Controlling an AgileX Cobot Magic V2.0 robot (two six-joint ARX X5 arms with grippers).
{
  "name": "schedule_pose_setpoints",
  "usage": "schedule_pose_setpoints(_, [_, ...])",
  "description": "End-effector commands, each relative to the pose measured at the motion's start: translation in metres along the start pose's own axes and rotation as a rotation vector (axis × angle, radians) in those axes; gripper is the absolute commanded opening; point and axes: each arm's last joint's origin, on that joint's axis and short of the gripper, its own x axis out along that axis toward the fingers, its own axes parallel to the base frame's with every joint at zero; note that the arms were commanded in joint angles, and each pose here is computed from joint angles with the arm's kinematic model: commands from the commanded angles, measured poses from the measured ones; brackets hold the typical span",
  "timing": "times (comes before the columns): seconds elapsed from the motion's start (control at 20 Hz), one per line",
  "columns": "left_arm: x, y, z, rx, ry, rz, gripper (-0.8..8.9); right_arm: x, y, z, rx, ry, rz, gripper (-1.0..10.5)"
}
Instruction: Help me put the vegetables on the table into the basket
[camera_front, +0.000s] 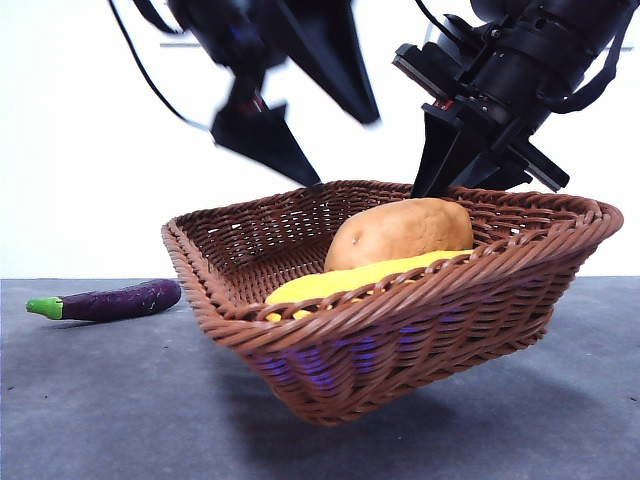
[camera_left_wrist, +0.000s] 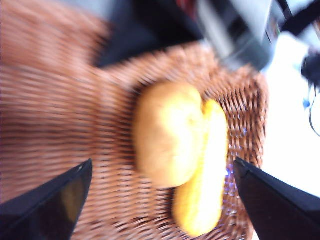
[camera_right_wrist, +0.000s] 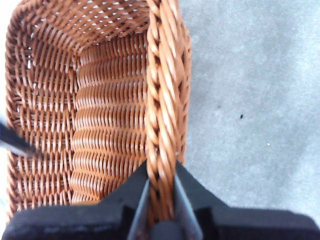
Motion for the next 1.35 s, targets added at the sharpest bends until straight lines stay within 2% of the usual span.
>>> schedule_pose_setpoints(0.05, [-0.041,0.007,-0.007,-0.01,-0.08,0.135,4.74,0.0,0.0,0.0,0.012,-0.001,0.012,-0.1])
schedule_pose_setpoints(0.2, [-0.101,0.031,-0.028,-0.124,-0.125,0.547,4.7,0.0,0.0,-0.001,0.014,0.004,0.001,-0.1])
schedule_pose_setpoints(0.25, [-0.112,0.045,-0.036,-0.178,-0.126,0.623,4.7,0.0,0.0,-0.001,0.014,0.007,0.001,-0.1])
schedule_pose_setpoints(0.35, [-0.124,0.077,-0.048,-0.252,-0.134,0.688,4.7,0.0,-0.001,-0.002,0.006,0.013,0.002,-0.1])
schedule_pose_setpoints(0.5, [-0.12,0.121,-0.058,-0.234,-0.143,0.675,4.7,0.0,-0.001,-0.002,-0.008,0.017,0.001,-0.1])
schedule_pose_setpoints(0.65, [-0.093,0.17,-0.064,-0.217,-0.139,0.656,4.7,0.0,0.0,-0.002,-0.008,0.018,0.008,-0.1])
schedule_pose_setpoints(0.9, [-0.044,0.236,-0.072,-0.282,-0.03,0.595,4.69,0.0,0.0,-0.002,-0.009,0.02,0.017,-0.1])
schedule_pose_setpoints(1.1, [-0.031,0.262,-0.064,-0.306,0.018,0.56,4.68,0.0,0.0,-0.002,-0.015,0.015,0.017,-0.1])
schedule_pose_setpoints(1.35, [-0.01,0.273,-0.074,-0.313,0.087,0.515,4.66,0.0,0.001,0.001,-0.025,-0.011,0.021,-0.1])
